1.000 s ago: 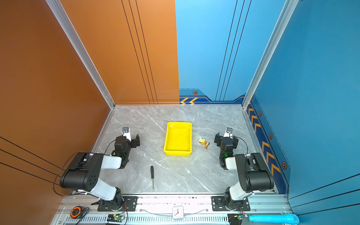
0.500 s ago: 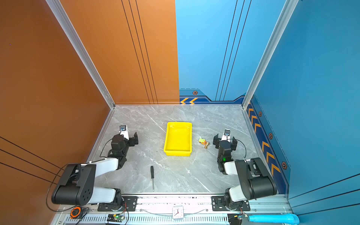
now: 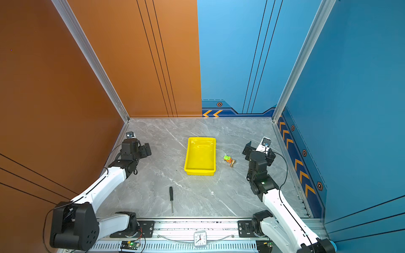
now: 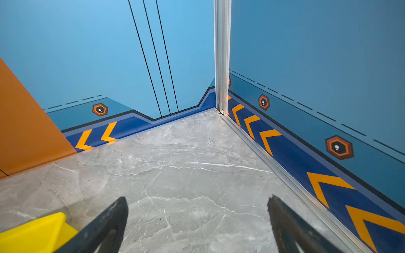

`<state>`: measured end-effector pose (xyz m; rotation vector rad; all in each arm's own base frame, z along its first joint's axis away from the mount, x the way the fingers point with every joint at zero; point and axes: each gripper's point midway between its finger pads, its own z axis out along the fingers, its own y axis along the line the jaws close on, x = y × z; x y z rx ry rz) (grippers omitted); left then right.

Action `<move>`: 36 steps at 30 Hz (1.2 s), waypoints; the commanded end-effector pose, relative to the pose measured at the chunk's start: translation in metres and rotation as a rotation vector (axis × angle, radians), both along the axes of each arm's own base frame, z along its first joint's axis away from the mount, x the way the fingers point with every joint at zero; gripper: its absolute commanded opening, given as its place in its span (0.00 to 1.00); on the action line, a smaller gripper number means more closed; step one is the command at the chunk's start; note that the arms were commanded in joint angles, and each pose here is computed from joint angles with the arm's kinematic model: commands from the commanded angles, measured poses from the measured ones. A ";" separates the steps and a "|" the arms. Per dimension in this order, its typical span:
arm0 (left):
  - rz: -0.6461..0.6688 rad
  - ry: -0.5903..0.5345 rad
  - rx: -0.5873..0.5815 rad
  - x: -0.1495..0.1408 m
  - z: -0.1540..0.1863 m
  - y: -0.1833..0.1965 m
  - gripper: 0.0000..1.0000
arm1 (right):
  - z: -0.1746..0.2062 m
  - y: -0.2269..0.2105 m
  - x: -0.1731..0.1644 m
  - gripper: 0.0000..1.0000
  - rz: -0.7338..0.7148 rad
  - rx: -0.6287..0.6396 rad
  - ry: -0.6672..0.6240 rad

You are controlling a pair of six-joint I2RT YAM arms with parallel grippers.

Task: Put the screwdriver in the bin
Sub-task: Pick up the screwdriver from the bottom-center of the table.

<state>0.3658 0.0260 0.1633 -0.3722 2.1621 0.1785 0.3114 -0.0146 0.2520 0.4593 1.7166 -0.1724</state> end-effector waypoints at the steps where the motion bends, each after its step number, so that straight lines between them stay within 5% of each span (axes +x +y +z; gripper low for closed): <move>1: 0.048 0.164 -0.050 -0.032 -0.017 -0.002 0.98 | -0.020 -0.007 -0.034 1.00 -0.059 0.037 0.159; 18: -0.182 0.544 -0.267 -0.116 -0.017 -0.082 0.98 | -0.035 0.091 -0.055 1.00 0.307 0.076 0.455; 36: -0.167 0.620 -0.259 -0.165 -0.059 -0.147 0.98 | -0.043 0.194 -0.071 1.00 0.738 0.011 0.550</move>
